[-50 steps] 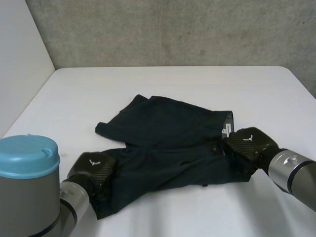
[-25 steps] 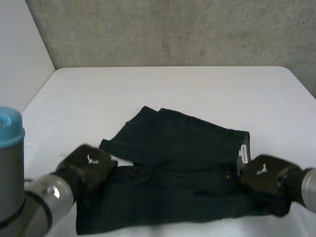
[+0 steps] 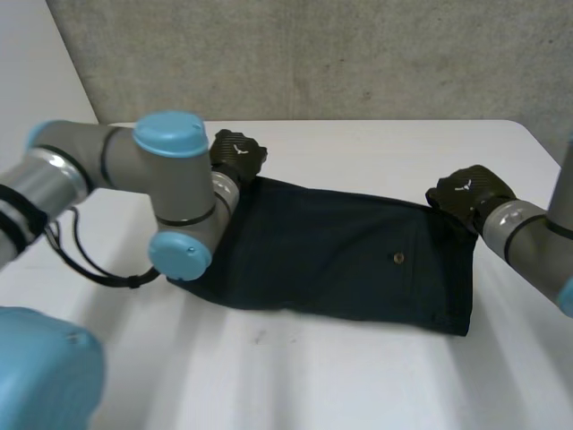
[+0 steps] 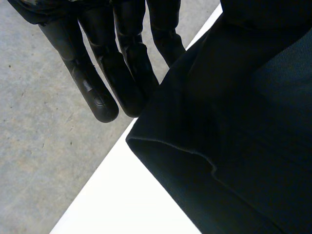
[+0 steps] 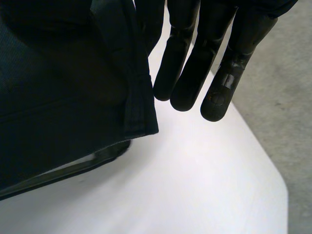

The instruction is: Fold the shorts.

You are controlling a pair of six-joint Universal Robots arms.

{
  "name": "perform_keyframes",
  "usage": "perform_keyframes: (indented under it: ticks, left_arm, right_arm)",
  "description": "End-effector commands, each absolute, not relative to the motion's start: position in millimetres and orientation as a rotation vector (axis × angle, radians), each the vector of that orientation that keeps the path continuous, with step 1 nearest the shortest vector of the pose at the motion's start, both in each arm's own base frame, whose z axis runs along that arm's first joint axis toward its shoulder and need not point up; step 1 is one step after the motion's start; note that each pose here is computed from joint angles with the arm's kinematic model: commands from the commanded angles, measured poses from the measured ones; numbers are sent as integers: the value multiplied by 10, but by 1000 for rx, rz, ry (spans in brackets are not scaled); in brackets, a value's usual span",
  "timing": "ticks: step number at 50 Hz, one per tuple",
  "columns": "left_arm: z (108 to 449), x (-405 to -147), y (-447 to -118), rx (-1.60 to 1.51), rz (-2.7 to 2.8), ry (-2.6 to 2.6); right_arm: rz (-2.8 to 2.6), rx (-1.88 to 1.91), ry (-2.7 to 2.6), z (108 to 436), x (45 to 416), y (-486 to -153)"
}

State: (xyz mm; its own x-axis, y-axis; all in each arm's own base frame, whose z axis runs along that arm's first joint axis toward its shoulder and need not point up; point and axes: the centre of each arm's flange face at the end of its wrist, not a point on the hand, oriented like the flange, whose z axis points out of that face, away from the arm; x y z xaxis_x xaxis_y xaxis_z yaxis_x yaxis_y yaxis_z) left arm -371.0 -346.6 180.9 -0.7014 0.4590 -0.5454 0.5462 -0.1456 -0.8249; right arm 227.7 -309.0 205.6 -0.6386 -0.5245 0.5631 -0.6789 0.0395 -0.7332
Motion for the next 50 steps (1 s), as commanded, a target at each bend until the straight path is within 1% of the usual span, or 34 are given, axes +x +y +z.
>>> perform_keyframes:
  ticks: [1, 4, 7, 11, 14, 15, 17, 18, 21, 22, 23, 25, 26, 29, 33, 37, 40, 43, 47, 50]
  left_arm:
    - [1510, -3889, -3688, 1173, -2062, 1944]
    - [1436, -3910, -3704, 1172, -2070, 1942]
    - [1433, -3934, -3701, 1165, -2089, 1926]
    - [1496, -4058, -3560, 1191, -2123, 1915]
    - [1612, -4065, -3513, 1190, -2139, 1911]
    - [1794, -4046, -3485, 1174, -2168, 1899]
    - [1899, -4018, -3434, 1171, -2171, 1908]
    - [1936, -4003, -3399, 1175, -2166, 1915]
    - [2050, -3894, -3254, 1191, -2132, 1965]
    - [2092, -3856, -3212, 1192, -2125, 1976]
    - [2142, -3775, -3130, 1192, -2108, 2009]
    - [2157, -3697, -3051, 1190, -2091, 2046]
    - [2160, -3658, -3015, 1187, -2083, 2067]
    - [2120, -3535, -2884, 1179, -2052, 2160]
    - [2005, -3406, -2701, 1168, -2001, 2295]
    - [1900, -3316, -2655, 1156, -1946, 2358]
    - [1864, -3295, -2646, 1154, -1931, 2368]
    - [1850, -3283, -2631, 1151, -1931, 2370]
    - [1930, -3241, -2578, 1133, -1952, 2370]
    - [2046, -3217, -2507, 1124, -1994, 2355]
  right_arm:
    - [1711, 1212, -2100, 1765, 2345, -3436]
    - [1763, 1168, -2071, 1700, 2367, -3554]
    - [1831, 1113, -2061, 1676, 2385, -3629]
    - [1894, 1031, -2104, 1746, 2355, -3648]
    - [1944, 974, -2146, 1848, 2347, -3598]
    - [1973, 932, -2168, 1958, 2324, -3536]
    - [2005, 897, -2179, 2080, 2304, -3455]
    - [2012, 872, -2212, 2157, 2272, -3345]
    - [1967, 865, -2283, 2185, 2226, -3148]
    - [1908, 881, -2353, 2141, 2201, -3005]
    - [1879, 893, -2385, 2110, 2187, -2942]
    - [1823, 914, -2443, 2032, 2161, -2814]
    - [1788, 940, -2486, 1950, 2148, -2697]
    - [1753, 957, -2550, 1776, 2093, -2529]
    - [1742, 935, -2581, 1588, 2029, -2444]
    - [1776, 910, -2548, 1482, 1996, -2490]
    - [1739, 912, -2561, 1339, 1994, -2561]
    - [1730, 893, -2557, 1290, 1964, -2648]
    - [1736, 800, -2535, 1333, 1769, -2823]
    - [1760, 792, -2480, 1446, 1695, -2892]
